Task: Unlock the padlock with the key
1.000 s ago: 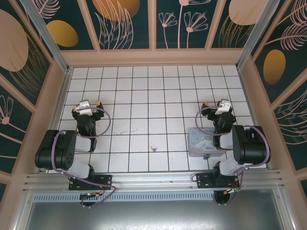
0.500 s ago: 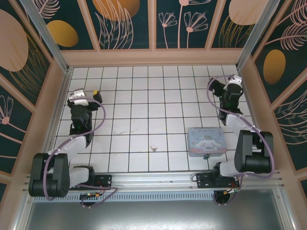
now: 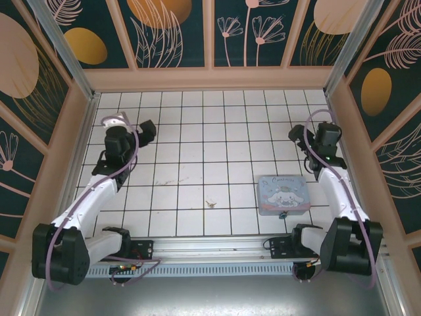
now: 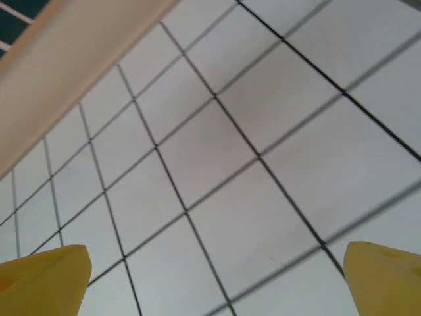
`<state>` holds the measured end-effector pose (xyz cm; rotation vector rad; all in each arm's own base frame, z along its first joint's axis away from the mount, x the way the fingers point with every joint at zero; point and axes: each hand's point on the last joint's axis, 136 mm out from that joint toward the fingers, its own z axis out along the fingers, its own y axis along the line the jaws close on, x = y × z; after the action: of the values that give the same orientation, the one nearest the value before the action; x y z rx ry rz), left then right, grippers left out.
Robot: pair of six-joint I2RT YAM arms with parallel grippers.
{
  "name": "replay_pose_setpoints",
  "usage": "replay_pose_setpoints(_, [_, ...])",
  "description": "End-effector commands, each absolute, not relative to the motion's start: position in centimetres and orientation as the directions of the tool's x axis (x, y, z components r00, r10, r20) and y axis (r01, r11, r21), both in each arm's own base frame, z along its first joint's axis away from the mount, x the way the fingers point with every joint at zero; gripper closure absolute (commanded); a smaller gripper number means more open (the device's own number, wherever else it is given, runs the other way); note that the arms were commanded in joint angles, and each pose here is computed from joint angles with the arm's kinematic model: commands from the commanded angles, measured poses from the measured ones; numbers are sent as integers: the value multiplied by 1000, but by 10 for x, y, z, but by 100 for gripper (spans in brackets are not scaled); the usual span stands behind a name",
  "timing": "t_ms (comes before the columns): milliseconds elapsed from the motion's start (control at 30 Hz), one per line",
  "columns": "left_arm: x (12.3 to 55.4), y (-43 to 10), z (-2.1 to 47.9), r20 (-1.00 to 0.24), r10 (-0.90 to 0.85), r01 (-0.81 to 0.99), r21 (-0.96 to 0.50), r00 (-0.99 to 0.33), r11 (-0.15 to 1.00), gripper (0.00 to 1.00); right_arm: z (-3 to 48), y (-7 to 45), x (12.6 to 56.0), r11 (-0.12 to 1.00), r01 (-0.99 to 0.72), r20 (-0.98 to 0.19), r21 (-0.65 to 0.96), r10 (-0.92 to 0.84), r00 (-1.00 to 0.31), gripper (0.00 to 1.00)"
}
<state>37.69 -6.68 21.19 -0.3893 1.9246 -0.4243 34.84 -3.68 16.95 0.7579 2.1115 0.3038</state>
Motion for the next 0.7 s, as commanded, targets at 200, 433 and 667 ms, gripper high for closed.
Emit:
replay_pose_setpoints(200, [345,-175,181,-627,-479,-26,-591,-614,806,2,127,-51,286,673,589,-434,447,739,-516,1])
replay_pose_setpoints(433, [311,-293,178,-573,-356,131,-639,-738,758,1,112,-41,257,628,624,-381,465,778,-499,1])
replay_pose_setpoints(667, [276,-367,181,-524,-302,208,-706,-796,677,1,108,-44,250,614,656,-372,438,788,-490,1])
